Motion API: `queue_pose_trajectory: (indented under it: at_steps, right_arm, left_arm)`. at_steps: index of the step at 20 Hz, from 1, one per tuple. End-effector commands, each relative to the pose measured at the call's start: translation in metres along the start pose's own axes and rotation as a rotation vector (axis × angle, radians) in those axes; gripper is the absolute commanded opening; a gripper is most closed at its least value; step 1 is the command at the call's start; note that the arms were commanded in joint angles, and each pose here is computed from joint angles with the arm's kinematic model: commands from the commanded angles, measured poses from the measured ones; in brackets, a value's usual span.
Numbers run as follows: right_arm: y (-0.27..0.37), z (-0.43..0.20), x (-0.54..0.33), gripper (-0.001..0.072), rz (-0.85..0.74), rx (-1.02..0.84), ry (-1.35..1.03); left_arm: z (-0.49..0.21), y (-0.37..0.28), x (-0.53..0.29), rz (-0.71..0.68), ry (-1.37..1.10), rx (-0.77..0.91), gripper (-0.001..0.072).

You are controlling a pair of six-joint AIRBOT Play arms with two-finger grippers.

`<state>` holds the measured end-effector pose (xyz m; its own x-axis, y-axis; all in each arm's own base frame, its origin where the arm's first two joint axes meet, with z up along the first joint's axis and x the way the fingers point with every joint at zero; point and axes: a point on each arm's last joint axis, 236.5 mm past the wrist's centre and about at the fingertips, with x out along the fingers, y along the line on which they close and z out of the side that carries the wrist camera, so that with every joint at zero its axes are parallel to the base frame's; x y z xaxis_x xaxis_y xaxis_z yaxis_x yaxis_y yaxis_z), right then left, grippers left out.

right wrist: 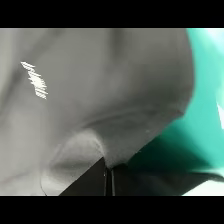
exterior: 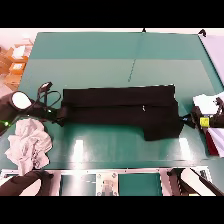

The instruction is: Fold the shirts.

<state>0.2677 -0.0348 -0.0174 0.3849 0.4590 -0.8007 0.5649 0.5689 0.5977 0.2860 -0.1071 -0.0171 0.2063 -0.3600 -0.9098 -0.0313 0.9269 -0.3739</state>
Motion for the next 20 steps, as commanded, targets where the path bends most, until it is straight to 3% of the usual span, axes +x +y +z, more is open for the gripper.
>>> queue_pose_trajectory:
  at_steps: [1, 6, 13, 14, 15, 16, 18, 20]
  right_arm:
    - [0.046, 0.025, -0.014, 0.0018, 0.064, -0.079, -0.069]
    - [0.102, 0.080, -0.001, 0.0018, 0.080, -0.168, -0.083]
    - [0.122, 0.162, 0.100, 0.0019, 0.091, -0.145, -0.030]
    - [0.122, 0.172, 0.115, 0.0020, 0.093, -0.139, -0.031]
    - [0.120, 0.182, 0.126, 0.0045, 0.091, -0.136, -0.030]
    - [0.119, 0.193, 0.131, 0.0150, 0.093, -0.138, -0.034]
    - [0.124, 0.209, 0.118, 0.0310, 0.109, -0.190, -0.046]
    - [0.127, 0.217, 0.088, 0.0322, 0.124, -0.280, -0.039]
  left_arm:
    - [0.024, -0.008, -0.014, 0.004, -0.019, 0.031, 0.0026]
    - [0.091, -0.028, -0.012, -0.026, -0.051, 0.070, 0.0027]
    - [0.170, -0.023, 0.065, -0.056, -0.045, 0.053, 0.0028]
    - [0.180, -0.020, 0.075, -0.053, -0.066, 0.045, 0.0102]
    - [0.189, -0.016, 0.078, -0.043, -0.098, 0.045, 0.0377]
    - [0.201, -0.010, 0.076, -0.028, -0.143, 0.045, 0.0687]
    - [0.215, 0.001, 0.057, -0.023, -0.167, 0.024, 0.0717]
    - [0.224, 0.015, 0.027, -0.024, -0.154, 0.001, 0.0716]
